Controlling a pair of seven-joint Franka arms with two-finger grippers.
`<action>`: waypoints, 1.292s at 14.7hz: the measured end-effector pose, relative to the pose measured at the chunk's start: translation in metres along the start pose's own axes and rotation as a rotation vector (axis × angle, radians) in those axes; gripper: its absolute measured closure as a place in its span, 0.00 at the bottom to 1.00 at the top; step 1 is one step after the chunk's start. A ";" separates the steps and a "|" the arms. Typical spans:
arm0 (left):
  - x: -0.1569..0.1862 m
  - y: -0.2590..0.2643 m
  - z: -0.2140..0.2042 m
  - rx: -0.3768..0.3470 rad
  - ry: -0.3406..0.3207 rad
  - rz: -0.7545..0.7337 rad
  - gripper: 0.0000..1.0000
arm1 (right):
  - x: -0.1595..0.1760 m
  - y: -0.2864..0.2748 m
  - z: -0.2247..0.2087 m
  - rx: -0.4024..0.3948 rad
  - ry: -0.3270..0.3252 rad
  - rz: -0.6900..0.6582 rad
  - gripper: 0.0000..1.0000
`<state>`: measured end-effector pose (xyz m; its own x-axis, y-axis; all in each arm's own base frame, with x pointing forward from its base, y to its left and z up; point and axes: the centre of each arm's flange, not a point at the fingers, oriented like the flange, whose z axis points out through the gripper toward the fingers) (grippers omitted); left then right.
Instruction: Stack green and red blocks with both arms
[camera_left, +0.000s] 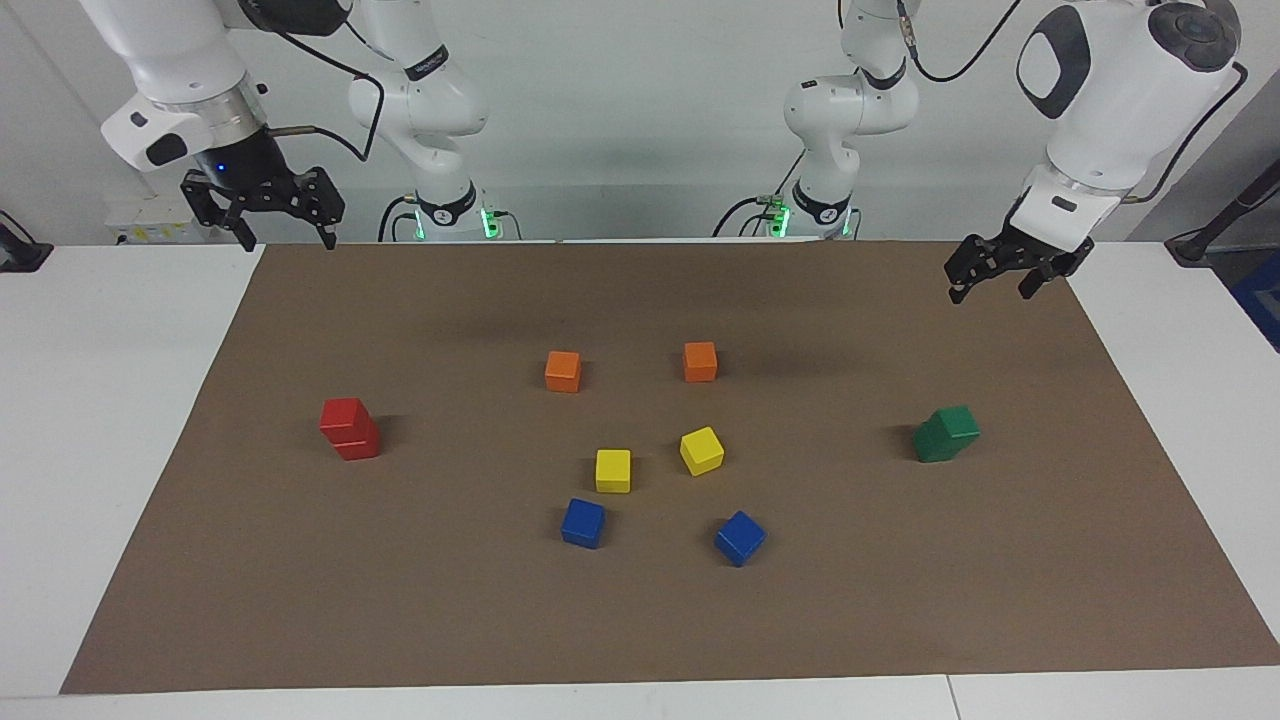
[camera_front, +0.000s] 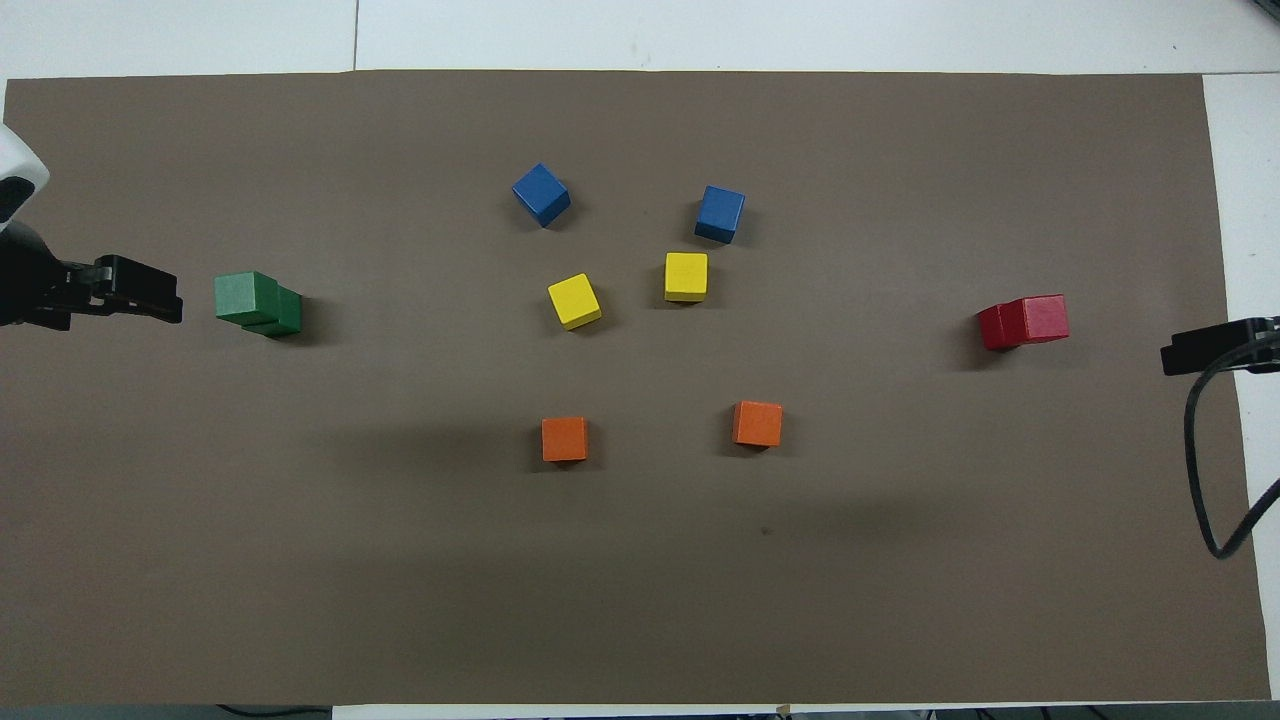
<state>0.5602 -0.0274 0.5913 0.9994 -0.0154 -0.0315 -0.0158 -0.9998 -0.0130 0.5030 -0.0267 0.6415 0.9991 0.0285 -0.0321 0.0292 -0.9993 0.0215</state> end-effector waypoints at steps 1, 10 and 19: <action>0.000 0.000 0.000 0.000 0.000 0.000 0.00 | 0.000 0.001 0.001 0.002 -0.003 0.003 0.00; 0.000 0.000 0.000 0.000 0.000 0.000 0.00 | 0.005 0.013 0.011 0.008 -0.036 0.028 0.00; 0.000 0.000 0.000 0.000 0.000 0.000 0.00 | 0.006 0.022 0.012 0.009 -0.039 0.047 0.00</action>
<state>0.5602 -0.0274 0.5912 0.9994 -0.0155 -0.0317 -0.0159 -0.9998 -0.0130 0.5096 -0.0490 0.6294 0.9973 -0.0189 -0.0704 -0.0179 -0.9997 0.0146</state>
